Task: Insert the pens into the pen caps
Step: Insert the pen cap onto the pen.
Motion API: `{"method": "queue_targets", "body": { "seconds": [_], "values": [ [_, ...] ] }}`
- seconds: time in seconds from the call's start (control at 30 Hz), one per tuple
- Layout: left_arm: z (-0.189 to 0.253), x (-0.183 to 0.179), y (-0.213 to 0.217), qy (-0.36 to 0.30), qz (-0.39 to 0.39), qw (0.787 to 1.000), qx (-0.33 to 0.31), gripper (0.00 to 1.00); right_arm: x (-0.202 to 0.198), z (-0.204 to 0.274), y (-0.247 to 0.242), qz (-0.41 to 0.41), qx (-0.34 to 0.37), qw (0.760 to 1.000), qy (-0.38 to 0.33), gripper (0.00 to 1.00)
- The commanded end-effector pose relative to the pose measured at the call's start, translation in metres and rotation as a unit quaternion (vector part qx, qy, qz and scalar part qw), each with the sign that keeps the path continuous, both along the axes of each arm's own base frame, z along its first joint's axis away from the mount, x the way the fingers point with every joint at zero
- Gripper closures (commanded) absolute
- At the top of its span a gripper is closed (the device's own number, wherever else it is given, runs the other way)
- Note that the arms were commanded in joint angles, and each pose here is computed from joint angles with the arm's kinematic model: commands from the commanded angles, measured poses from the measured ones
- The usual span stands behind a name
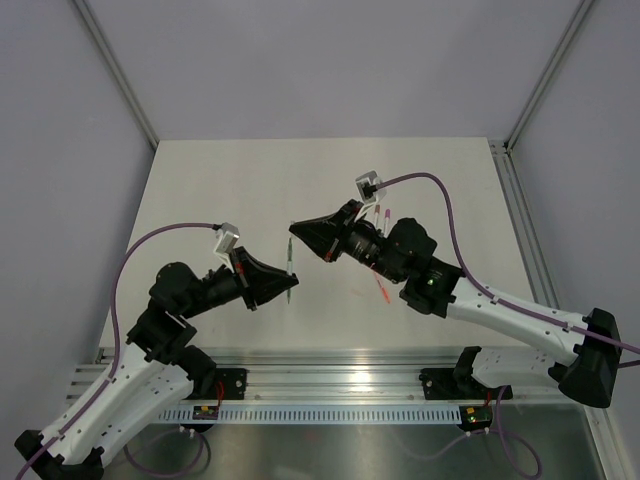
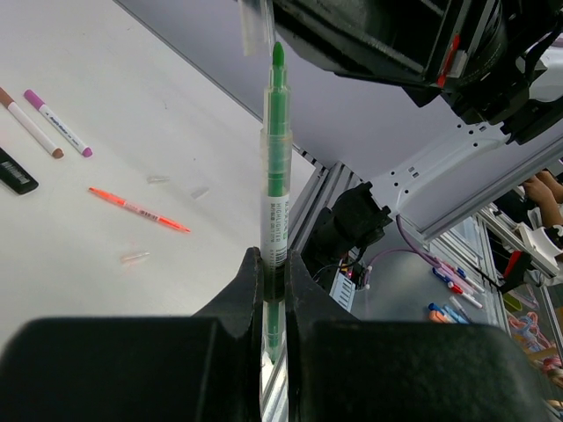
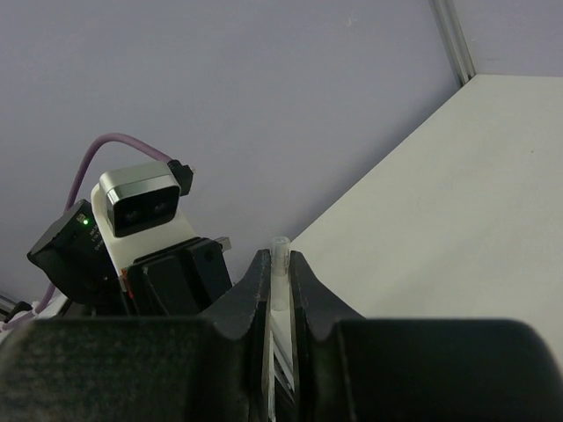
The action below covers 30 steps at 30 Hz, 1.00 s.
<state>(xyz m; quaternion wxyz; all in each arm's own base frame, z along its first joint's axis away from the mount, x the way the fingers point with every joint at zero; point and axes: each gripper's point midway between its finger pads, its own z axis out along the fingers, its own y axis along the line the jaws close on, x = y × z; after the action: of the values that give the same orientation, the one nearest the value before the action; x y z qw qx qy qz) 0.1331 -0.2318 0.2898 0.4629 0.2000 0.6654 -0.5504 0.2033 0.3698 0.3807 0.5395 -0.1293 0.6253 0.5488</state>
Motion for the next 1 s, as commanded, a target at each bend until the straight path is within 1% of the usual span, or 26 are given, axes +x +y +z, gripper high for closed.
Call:
{"method": "queue_targets", "body": {
  "seconds": [0.0,0.17,0.4,0.43,0.97],
  "values": [
    [0.015,0.002,0.003,-0.026,0.011,1.0,-0.013,1.0,-0.007,0.02,-0.006,0.011,0.034,0.999,-0.015,1.0],
    [0.013,0.002,0.001,-0.022,0.008,1.0,-0.011,1.0,-0.011,0.02,-0.003,0.024,0.035,0.999,-0.017,1.0],
    [0.011,0.0,0.0,-0.019,-0.001,1.0,-0.01,1.0,-0.007,0.032,-0.003,0.015,0.044,0.999,-0.021,1.0],
    [0.011,0.001,-0.001,-0.019,0.0,1.0,-0.01,1.0,-0.003,0.032,-0.005,0.003,0.045,0.999,-0.017,1.0],
    [0.012,0.001,-0.002,-0.019,-0.006,1.0,-0.007,1.0,-0.004,0.038,-0.001,0.012,0.048,0.999,-0.02,1.0]
  ]
}}
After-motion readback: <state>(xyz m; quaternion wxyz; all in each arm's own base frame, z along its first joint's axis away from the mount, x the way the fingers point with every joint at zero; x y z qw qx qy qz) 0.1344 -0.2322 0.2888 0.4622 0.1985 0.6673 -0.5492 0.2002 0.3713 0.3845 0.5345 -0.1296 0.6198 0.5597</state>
